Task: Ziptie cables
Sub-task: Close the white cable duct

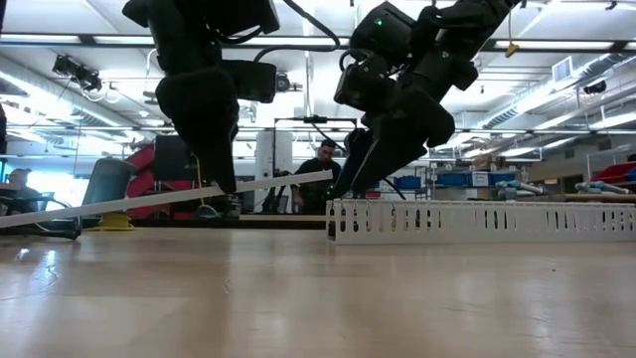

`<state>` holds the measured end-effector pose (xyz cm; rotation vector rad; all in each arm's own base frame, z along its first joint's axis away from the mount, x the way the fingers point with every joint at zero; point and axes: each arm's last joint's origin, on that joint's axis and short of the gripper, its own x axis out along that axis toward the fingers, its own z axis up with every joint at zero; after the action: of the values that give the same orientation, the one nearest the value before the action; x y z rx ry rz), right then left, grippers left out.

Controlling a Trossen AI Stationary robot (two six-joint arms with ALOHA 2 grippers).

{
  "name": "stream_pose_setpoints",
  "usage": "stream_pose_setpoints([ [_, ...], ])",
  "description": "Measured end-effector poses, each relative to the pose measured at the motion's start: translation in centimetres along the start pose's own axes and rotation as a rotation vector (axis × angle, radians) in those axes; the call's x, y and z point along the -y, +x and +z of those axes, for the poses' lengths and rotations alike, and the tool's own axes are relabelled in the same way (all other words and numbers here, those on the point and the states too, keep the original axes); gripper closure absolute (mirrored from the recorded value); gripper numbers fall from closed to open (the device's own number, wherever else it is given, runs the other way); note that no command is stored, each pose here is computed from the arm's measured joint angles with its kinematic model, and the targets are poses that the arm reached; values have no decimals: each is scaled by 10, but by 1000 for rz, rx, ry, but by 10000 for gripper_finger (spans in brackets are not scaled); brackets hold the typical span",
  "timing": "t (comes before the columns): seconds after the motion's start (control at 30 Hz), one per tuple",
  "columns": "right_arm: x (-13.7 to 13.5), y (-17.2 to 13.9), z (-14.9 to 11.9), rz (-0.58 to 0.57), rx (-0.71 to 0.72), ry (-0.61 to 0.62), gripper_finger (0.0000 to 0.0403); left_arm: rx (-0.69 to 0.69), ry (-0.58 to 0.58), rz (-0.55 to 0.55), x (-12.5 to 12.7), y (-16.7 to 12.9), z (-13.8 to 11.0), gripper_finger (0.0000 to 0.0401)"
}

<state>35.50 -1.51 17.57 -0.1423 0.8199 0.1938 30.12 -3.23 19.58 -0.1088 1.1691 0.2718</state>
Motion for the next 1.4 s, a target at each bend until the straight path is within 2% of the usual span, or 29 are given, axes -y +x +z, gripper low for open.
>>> stream_pose_setpoints([
  [0.13,1,6,-5,33,-26,17,94,-1,0,-4,0,0,0,186],
  [0.33,3,13,-6,-11,-18,11,95,0,-1,-5,0,0,0,186],
  [0.73,4,13,-6,-4,-14,17,105,1,-1,-7,0,0,0,186],
  [0.83,4,13,-6,-4,-15,24,130,0,-1,-7,0,0,0,186],
  [1.13,4,13,-6,-3,-13,19,242,1,-1,-7,0,0,0,186],
  [1.27,4,13,-6,-2,-13,15,266,1,-1,-7,0,0,0,186],
  [1.4,4,13,-6,-2,-13,14,271,-4,0,-8,0,0,0,186],
])
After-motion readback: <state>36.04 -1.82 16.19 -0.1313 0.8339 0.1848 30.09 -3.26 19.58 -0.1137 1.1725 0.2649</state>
